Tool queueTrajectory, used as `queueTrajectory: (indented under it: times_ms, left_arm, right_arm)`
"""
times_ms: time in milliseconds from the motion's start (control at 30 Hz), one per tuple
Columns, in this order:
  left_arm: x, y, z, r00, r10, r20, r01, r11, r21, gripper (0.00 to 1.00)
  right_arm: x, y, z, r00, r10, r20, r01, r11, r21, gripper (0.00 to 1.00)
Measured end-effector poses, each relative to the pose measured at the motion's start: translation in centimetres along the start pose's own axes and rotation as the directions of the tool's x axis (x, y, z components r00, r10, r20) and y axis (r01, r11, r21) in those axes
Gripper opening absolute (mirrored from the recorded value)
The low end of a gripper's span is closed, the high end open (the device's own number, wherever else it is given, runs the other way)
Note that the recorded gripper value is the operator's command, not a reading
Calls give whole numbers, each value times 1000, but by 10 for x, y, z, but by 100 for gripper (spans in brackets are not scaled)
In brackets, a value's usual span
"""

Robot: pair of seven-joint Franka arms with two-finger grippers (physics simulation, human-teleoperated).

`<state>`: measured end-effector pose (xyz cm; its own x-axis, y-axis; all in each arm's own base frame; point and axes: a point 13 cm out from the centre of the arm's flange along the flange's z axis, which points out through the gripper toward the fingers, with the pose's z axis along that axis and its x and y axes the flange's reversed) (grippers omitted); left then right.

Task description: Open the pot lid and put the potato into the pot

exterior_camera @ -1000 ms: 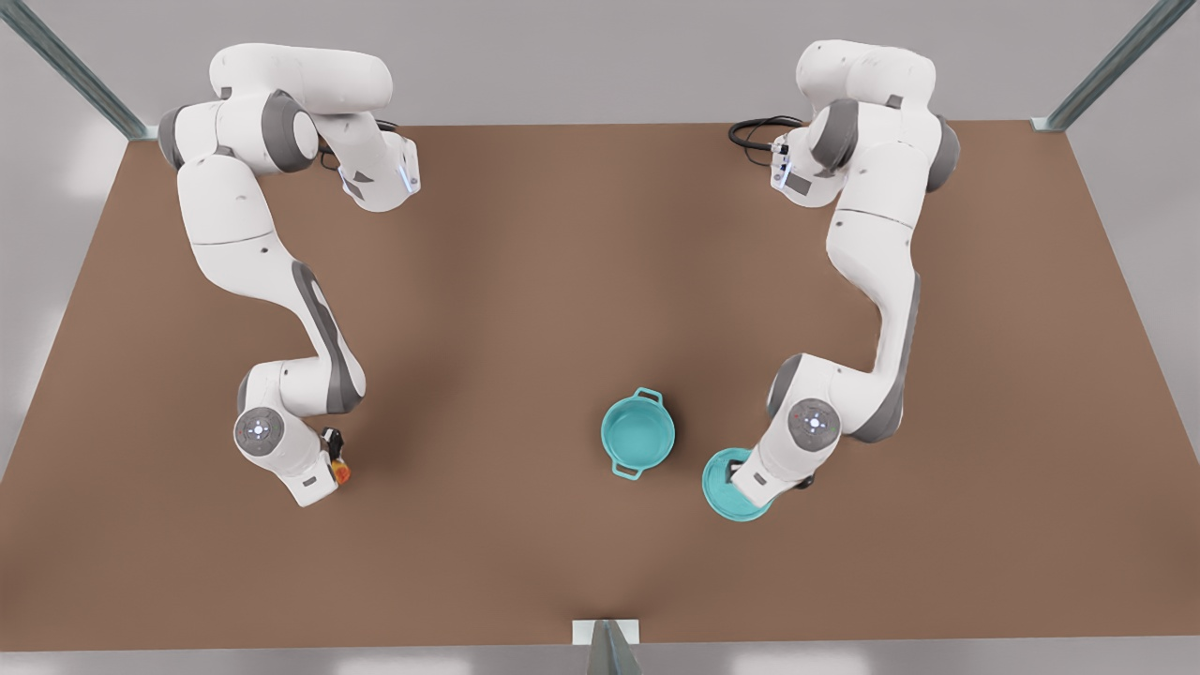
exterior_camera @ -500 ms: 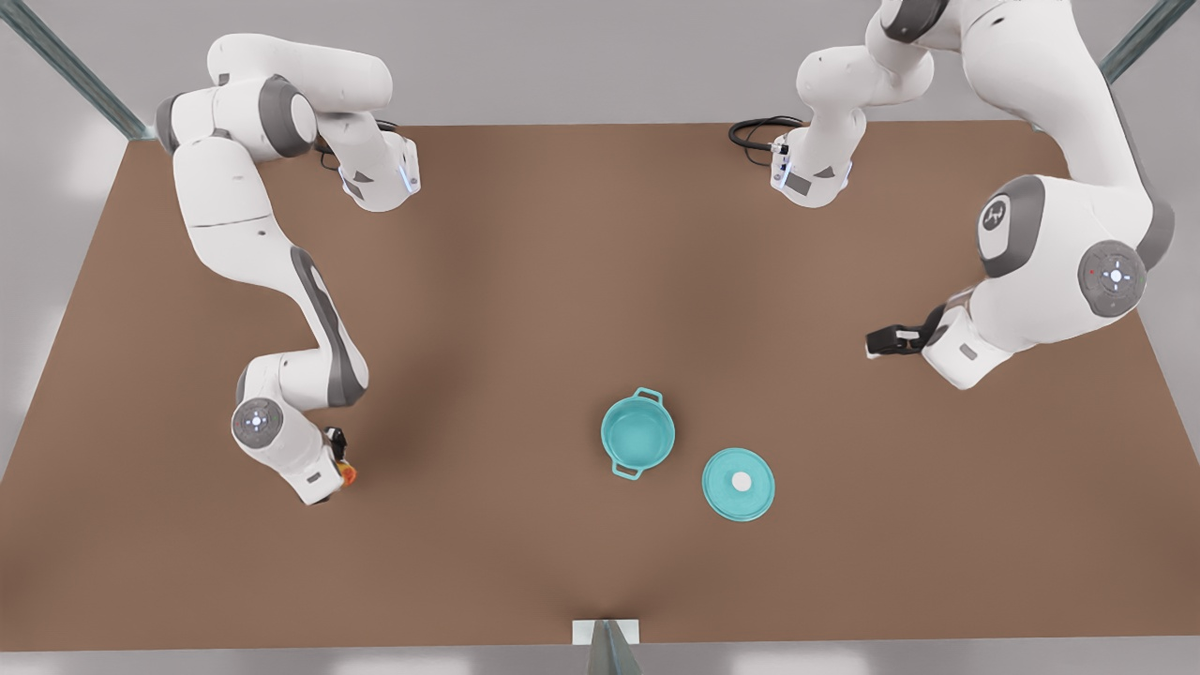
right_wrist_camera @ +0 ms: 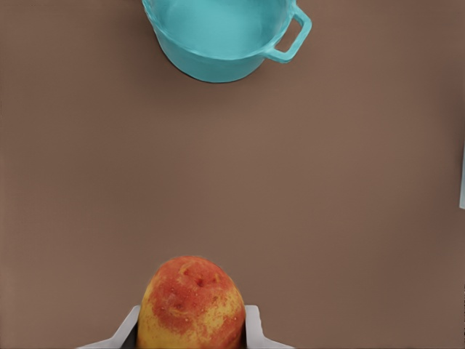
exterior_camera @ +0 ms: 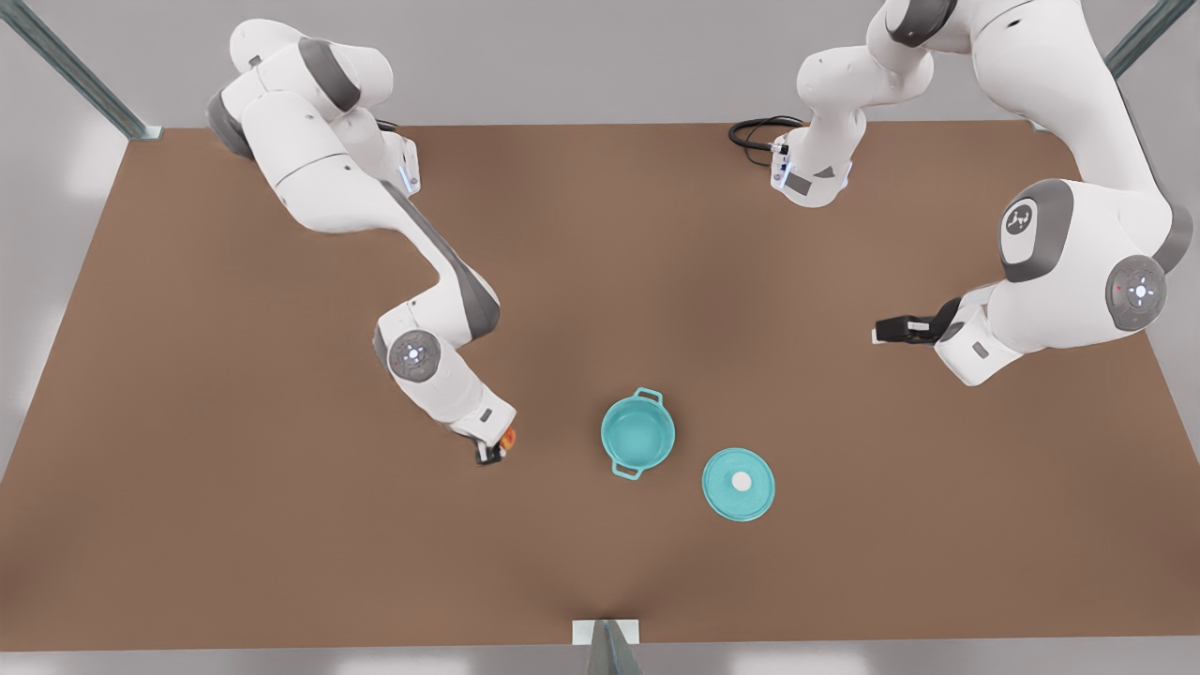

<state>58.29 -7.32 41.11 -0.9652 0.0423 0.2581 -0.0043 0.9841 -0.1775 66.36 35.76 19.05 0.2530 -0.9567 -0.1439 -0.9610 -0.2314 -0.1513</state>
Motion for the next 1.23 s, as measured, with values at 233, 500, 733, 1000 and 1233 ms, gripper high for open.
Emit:
queueTrajectory:
  times_ms: [233, 500, 733, 1000, 1233]
  left_arm:
    - [2, -1, 1, 1000, 13, -8, -13, 1000, -1, 100]
    - [2, -2, 2, 1000, 22, -10, -22, 1000, -2, 100]
    - [2, -4, 3, 1000, 29, -13, -29, 1000, -2, 100]
    - [2, -12, 4, 999, 46, -12, -46, 999, -1, 100]
    - [2, -18, 5, 998, 62, -13, -62, 998, -9, 100]
  right_arm:
    - [-145, 6, 15, 995, -51, 84, 49, 998, 27, 45]
    - [-188, -14, 79, 988, 58, 139, -70, 994, 81, 44]
    - [-223, -25, 87, 964, 127, 233, -165, 974, 152, 95]
    - [-17, -115, -54, 878, 457, 142, -478, 851, 218, 100]
    - [322, 49, -129, 393, 885, -250, -916, 402, -19, 100]
